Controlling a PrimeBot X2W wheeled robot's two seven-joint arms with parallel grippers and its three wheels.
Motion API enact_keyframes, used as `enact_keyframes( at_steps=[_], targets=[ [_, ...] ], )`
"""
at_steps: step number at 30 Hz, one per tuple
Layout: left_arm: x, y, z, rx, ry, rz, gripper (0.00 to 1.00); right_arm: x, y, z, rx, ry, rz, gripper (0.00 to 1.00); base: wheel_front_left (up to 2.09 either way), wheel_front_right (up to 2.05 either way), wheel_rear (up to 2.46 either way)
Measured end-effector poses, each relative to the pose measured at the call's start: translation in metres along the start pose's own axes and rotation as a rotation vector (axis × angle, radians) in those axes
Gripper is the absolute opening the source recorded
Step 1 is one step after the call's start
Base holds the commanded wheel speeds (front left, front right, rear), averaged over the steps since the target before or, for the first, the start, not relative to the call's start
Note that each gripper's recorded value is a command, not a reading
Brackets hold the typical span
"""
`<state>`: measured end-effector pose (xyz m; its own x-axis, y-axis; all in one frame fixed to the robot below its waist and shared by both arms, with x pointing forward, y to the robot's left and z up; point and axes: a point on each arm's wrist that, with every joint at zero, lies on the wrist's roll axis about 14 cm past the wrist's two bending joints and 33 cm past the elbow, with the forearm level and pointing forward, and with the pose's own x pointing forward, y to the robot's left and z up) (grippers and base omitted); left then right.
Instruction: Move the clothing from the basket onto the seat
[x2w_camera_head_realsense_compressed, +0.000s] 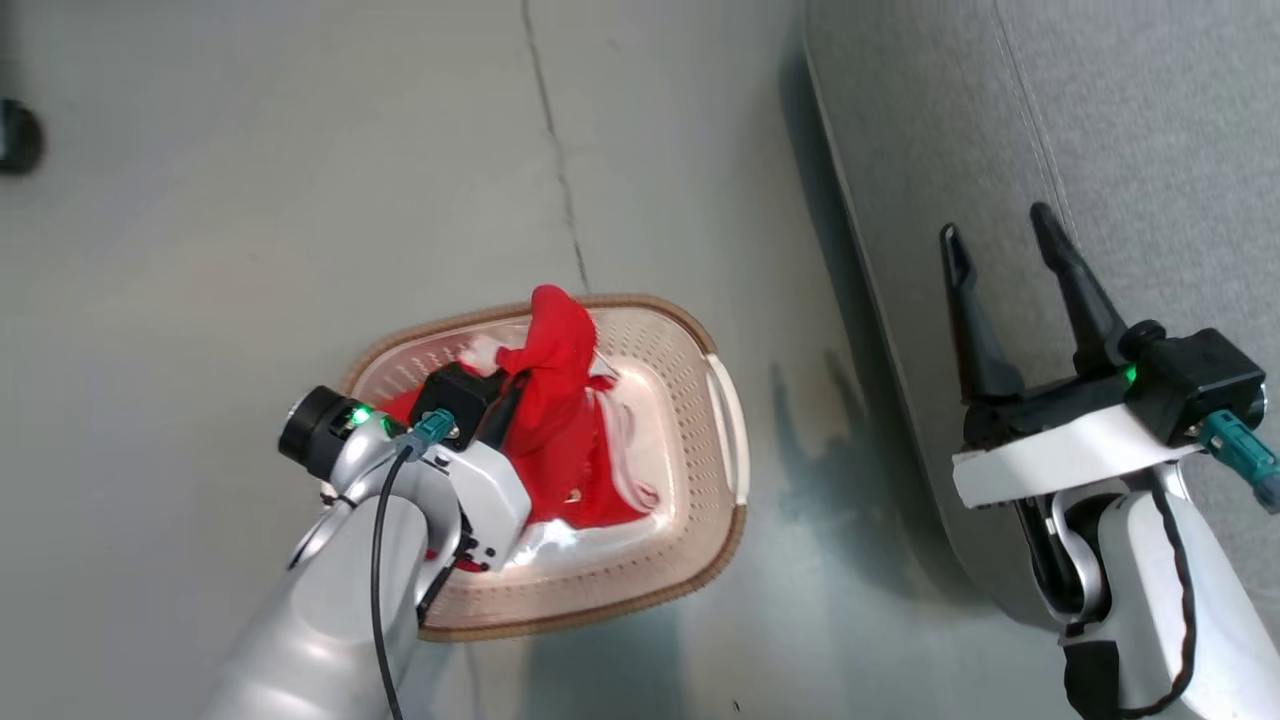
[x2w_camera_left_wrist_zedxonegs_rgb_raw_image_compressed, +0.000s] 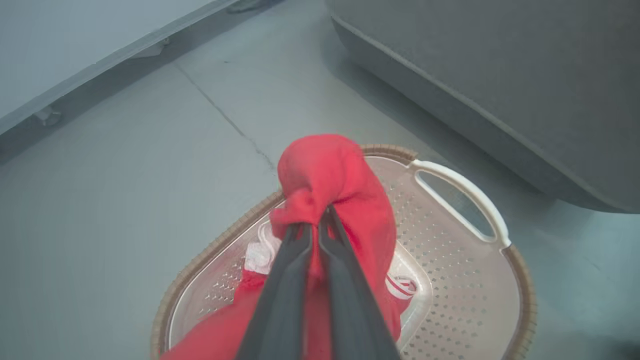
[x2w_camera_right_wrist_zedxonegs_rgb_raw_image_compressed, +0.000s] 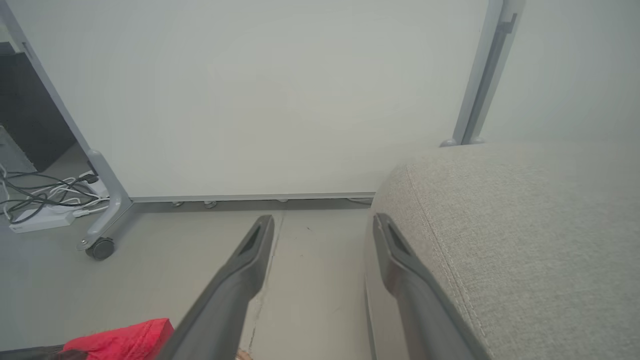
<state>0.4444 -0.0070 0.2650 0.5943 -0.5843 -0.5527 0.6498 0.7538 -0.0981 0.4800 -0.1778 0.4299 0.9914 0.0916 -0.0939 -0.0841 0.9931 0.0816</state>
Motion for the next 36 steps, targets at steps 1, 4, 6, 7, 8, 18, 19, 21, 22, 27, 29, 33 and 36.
enact_keyframes(
  at_steps=[1,4,6,7,8,18,19,21,22,27,29,33,36],
  targets=[
    [-0.005,0.001,0.009,-0.015,-0.031,0.014,0.0,-0.001,0.004,0.004,0.004,-0.006,0.009,1.0,0.0,0.0,0.0],
    [-0.023,0.005,0.037,-0.069,-0.127,0.06,0.0,-0.005,0.016,0.013,0.009,-0.015,0.035,1.0,0.0,0.0,0.0],
    [-0.037,0.01,0.054,-0.117,-0.196,0.098,0.0,-0.008,0.022,0.019,0.013,-0.02,0.048,1.0,0.0,0.0,0.0],
    [-0.044,0.012,0.063,-0.14,-0.232,0.114,0.0,-0.009,0.025,0.022,0.015,-0.023,0.054,1.0,0.0,0.0,0.0],
    [-0.052,0.014,0.071,-0.153,-0.266,0.13,0.0,-0.011,0.028,0.025,0.017,-0.027,0.062,1.0,0.0,0.0,0.0],
    [-0.142,0.043,0.145,-0.225,-0.596,0.284,0.0,-0.029,0.052,0.05,0.018,-0.053,0.115,1.0,0.0,0.0,0.0],
    [-0.149,0.043,0.151,-0.221,-0.62,0.29,0.0,-0.031,0.053,0.051,0.017,-0.053,0.118,1.0,0.0,0.0,0.0],
    [-0.164,0.044,0.163,-0.221,-0.674,0.307,0.0,-0.036,0.056,0.056,0.017,-0.06,0.122,1.0,0.0,0.0,0.0],
    [-0.172,0.044,0.17,-0.213,-0.7,0.311,0.0,-0.038,0.057,0.057,0.017,-0.062,0.124,1.0,0.0,0.0,0.0],
    [-0.203,0.036,0.197,-0.204,-0.817,0.307,0.0,-0.05,0.06,0.066,0.018,-0.078,0.13,1.0,0.0,0.0,0.0],
    [-0.214,0.033,0.206,-0.191,-0.85,0.304,0.0,-0.055,0.06,0.068,0.021,-0.078,0.13,1.0,0.0,0.0,0.0],
    [-0.232,0.025,0.217,-0.17,-0.895,0.302,0.0,-0.066,0.061,0.072,0.022,-0.084,0.129,1.0,0.0,0.0,0.0],
    [-0.241,0.018,0.216,-0.167,-0.897,0.306,0.0,-0.075,0.061,0.072,0.026,-0.082,0.127,1.0,0.0,0.0,0.0]
  ],
)
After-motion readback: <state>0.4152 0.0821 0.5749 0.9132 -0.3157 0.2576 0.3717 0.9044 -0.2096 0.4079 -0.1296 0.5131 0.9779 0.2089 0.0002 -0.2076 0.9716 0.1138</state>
